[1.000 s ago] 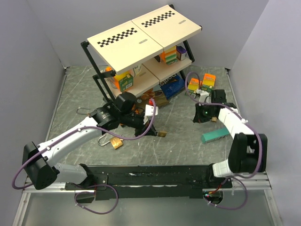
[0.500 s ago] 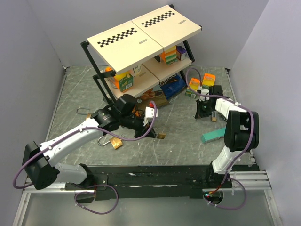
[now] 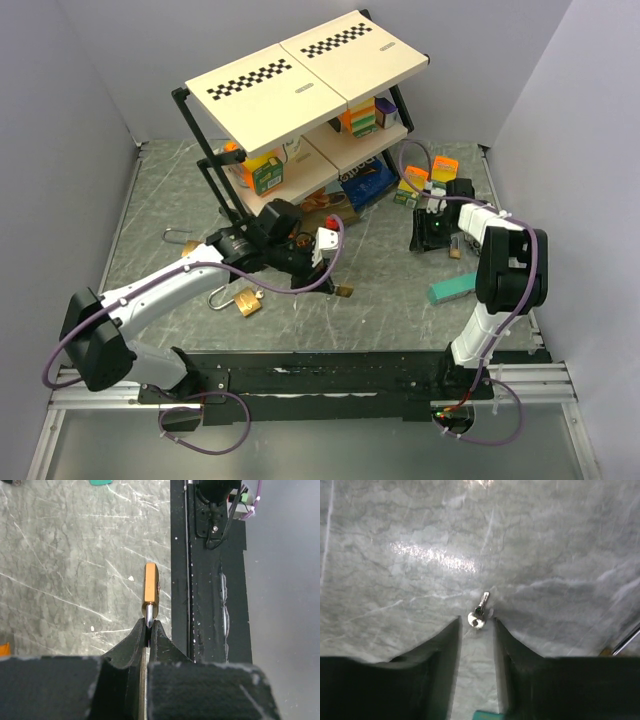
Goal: Lock with the key
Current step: Place the key at the center of the board, then place the lock at the center of the board.
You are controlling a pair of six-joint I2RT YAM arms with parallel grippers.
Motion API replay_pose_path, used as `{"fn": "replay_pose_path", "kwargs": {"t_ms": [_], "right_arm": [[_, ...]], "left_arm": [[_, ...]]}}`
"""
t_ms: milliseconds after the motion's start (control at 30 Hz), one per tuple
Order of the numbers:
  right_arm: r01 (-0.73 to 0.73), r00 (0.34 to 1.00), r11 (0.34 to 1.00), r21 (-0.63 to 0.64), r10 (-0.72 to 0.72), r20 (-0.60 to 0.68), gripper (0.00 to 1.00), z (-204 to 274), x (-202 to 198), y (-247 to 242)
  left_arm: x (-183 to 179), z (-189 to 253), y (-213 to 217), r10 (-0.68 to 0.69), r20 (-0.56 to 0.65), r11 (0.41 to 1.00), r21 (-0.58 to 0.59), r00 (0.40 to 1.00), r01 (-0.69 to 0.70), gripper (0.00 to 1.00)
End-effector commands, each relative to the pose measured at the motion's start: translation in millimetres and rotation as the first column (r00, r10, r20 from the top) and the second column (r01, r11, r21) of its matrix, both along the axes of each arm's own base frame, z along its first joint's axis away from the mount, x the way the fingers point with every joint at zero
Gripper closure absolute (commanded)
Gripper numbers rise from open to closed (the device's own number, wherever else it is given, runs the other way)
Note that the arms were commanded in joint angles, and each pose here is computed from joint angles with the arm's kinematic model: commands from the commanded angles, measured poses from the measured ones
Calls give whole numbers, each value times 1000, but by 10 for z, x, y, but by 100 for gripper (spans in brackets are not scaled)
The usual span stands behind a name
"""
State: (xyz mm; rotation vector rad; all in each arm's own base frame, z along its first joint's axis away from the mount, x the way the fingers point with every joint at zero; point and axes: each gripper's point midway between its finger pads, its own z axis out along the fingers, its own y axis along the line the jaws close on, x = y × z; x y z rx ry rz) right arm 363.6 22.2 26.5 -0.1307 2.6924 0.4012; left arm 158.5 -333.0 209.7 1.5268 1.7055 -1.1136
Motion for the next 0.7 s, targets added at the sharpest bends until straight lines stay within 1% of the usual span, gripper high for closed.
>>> {"fn": "replay_pose_path", "kwargs": {"t_ms": [0,100,167,200,233,267,300,333,367,400,433,467,500,533,567,600,667], "right_arm": [[-26,998,1000,5,26,65,37,304,80,-31],[-80,989,997,20,77,126,30,552,48,33],[-136,970,990,37,125,210,25,832,31,115],[-159,959,987,38,145,245,24,940,21,143],[-190,936,981,34,171,307,23,1152,-12,184],[-236,913,971,35,209,349,21,1264,-44,242],[-258,893,966,30,227,388,21,1372,-69,269],[-280,861,960,16,244,446,20,1575,-130,304],[-312,836,950,1,274,475,18,1630,-194,336],[-366,802,930,17,306,513,18,1721,-281,437],[-397,756,918,-9,333,564,17,1890,-397,482],[-453,710,890,-39,387,588,16,1903,-506,538],[-521,654,853,-35,426,625,16,1984,-631,651],[-583,580,807,-88,490,651,16,2050,-829,718],[-616,538,780,-108,517,665,16,2091,-936,770],[-641,475,753,-151,543,693,16,2204,-1071,839],[-689,394,695,-204,596,700,16,2206,-1263,987]], "left_arm": [[44,247,-131,-52,54,997,-60,997,55,99],[70,268,-182,-52,42,997,-60,998,55,99],[78,234,-207,-56,12,997,-47,998,56,99],[97,288,-237,-58,13,997,-55,998,59,99],[96,294,-252,-53,-4,997,-50,999,53,99],[119,244,-280,-49,-25,998,-35,998,49,99],[131,285,-297,-45,-37,999,-30,998,44,99],[132,291,-310,-39,-66,999,-21,997,38,99],[143,232,-336,-38,-90,999,-1,995,39,99],[163,308,-361,-40,-94,999,-4,995,40,99],[135,292,-351,-37,-131,999,16,991,40,99],[150,234,-372,-29,-159,999,37,987,35,99],[168,290,-403,-25,-169,999,34,985,31,99],[145,283,-406,-11,-214,998,51,977,22,99],[137,247,-435,-11,-251,998,62,968,27,99],[145,293,-464,-11,-268,998,56,963,27,99],[100,299,-514,-9,-355,997,67,935,35,99]]}}
